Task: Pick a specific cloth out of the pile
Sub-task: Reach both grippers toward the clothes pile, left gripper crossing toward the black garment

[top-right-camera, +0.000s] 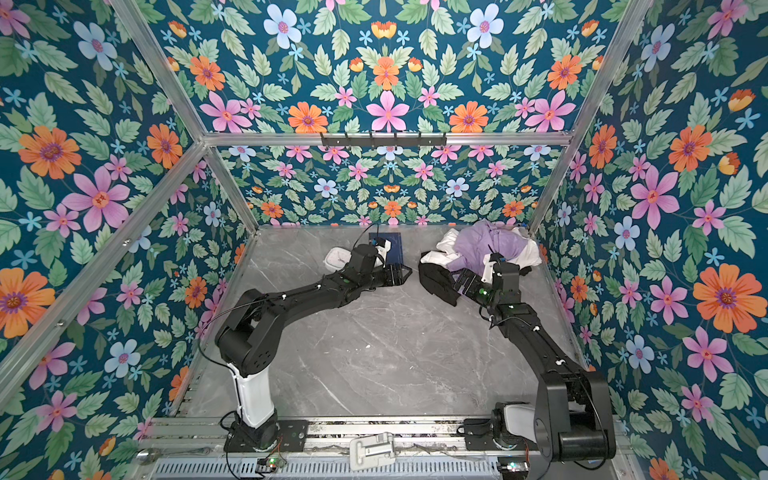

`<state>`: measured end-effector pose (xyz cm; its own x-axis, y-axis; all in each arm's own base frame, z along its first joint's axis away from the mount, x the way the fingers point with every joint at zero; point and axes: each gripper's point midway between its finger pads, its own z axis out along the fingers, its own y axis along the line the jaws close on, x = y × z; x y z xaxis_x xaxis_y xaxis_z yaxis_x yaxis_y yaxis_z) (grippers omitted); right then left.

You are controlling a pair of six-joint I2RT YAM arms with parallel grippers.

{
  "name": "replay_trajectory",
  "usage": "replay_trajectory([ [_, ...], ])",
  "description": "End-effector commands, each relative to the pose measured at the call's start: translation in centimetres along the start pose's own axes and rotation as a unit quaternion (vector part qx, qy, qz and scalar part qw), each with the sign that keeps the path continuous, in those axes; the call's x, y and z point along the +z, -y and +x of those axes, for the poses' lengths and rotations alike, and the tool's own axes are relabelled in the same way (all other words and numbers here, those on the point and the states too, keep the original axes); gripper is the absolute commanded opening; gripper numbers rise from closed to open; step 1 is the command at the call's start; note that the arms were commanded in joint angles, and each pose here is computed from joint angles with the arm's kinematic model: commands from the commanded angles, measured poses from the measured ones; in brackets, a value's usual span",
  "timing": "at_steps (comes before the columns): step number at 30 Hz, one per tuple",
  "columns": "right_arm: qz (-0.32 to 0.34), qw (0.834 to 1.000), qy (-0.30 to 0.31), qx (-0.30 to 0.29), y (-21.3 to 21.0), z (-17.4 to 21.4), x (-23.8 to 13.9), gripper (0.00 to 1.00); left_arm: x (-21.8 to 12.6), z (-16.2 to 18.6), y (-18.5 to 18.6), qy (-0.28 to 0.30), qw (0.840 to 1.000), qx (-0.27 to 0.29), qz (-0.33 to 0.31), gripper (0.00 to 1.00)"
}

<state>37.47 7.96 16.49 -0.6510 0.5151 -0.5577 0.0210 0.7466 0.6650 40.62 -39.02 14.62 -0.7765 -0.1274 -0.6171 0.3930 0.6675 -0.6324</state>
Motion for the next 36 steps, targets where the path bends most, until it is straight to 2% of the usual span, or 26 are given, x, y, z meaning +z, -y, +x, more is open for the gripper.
replay_trajectory([
  [1, 0.014, 1.0, 0.0, -0.012, 0.5, 0.1, -0.1, 0.99, 1.3, 0.7, 1.5, -0.019, 0.999, -0.018, 0.03, 0.75],
  [8, 0.017, 1.0, -0.005, -0.008, 0.7, 0.4, 0.0, 0.99, 4.6, 1.3, 1.0, -0.025, 0.998, -0.046, 0.022, 0.69],
  [13, 0.019, 1.0, -0.007, -0.009, 0.7, 0.6, -0.1, 0.99, 7.0, 1.2, 0.7, -0.033, 0.997, -0.066, 0.022, 0.68],
  [18, 0.036, 0.999, 0.017, -0.012, 1.4, 0.5, -0.9, 0.99, 9.0, 1.5, -1.2, -0.039, 0.996, -0.075, -0.006, 0.67],
  [21, 0.038, 0.999, 0.02, -0.012, 1.5, 0.5, -1.0, 0.99, 10.0, 2.0, -1.5, -0.051, 0.995, -0.091, 0.001, 0.64],
  [36, 0.034, 0.999, 0.007, -0.001, 1.8, 0.9, -0.2, 0.99, 11.1, 2.6, -2.0, -0.054, 0.994, -0.099, 0.006, 0.42],
])
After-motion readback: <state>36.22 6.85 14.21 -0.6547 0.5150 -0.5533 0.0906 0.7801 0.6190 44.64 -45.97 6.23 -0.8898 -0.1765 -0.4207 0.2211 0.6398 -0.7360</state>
